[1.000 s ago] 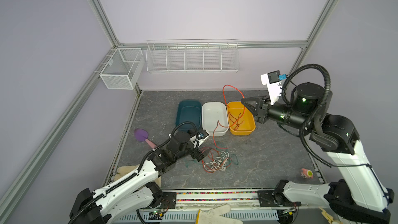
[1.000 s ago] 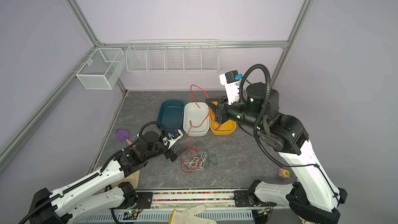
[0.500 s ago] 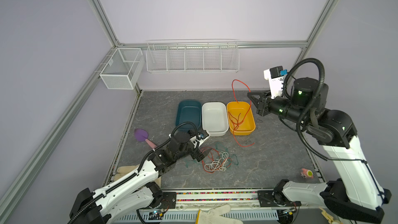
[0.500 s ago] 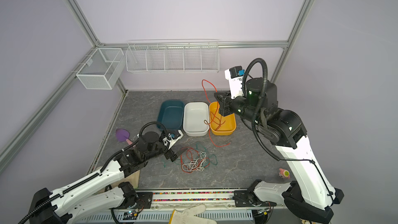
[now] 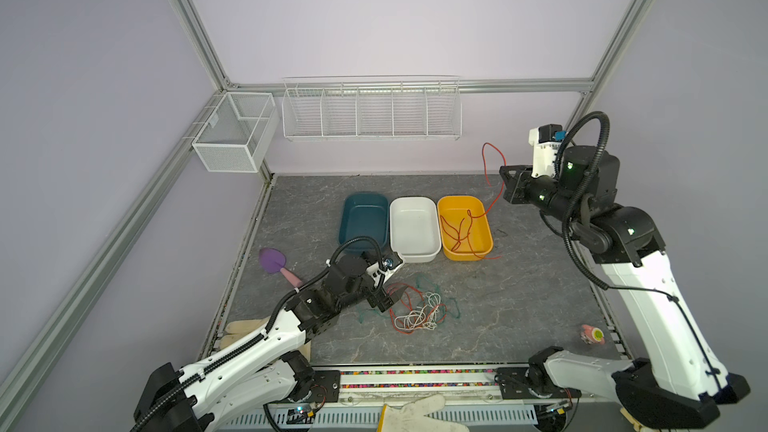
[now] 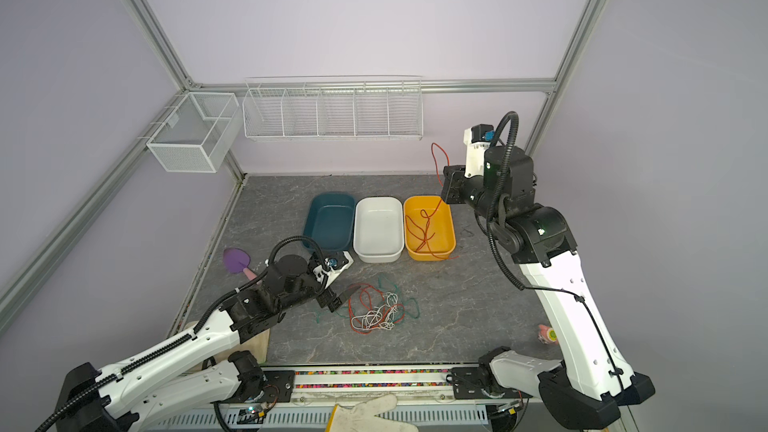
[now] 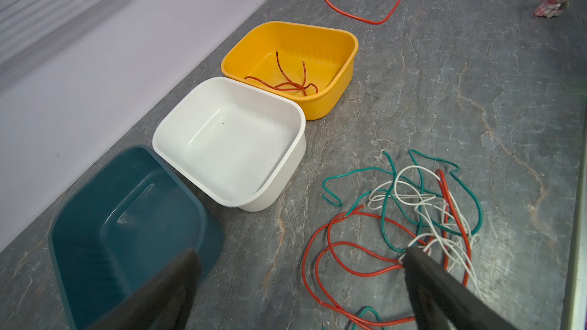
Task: Untangle the cables
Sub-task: 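Lift the red wire high with the right gripper, pulling it from the pile, then lower the red wire into the yellow tub with the right gripper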
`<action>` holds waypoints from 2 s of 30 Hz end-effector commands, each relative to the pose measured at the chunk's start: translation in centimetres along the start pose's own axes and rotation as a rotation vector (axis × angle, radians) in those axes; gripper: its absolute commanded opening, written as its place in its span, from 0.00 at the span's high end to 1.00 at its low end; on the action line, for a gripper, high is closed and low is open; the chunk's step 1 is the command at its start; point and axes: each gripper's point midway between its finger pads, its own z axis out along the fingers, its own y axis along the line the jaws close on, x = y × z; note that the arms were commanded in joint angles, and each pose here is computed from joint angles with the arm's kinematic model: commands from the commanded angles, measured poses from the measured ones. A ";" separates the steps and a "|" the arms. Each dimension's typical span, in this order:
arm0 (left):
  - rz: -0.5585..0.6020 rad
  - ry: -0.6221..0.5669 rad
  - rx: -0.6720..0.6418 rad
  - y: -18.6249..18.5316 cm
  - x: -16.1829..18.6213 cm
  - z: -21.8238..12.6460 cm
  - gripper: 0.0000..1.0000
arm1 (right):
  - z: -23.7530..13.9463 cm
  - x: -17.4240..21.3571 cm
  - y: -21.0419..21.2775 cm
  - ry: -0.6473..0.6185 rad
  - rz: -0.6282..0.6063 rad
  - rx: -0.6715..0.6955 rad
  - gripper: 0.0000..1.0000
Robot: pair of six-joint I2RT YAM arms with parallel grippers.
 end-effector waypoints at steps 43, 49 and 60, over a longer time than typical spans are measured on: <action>0.041 0.008 -0.009 0.0 0.5 0.0 0.01 | 16.6 19.4 -11.0 0.286 0.296 0.168 0.93; 0.041 0.007 -0.011 0.0 0.4 0.0 0.01 | 16.7 21.9 -12.8 0.329 0.318 0.249 0.93; 0.043 0.012 -0.009 -0.1 0.5 0.1 0.01 | 15.6 22.8 -17.6 0.343 0.424 0.369 0.93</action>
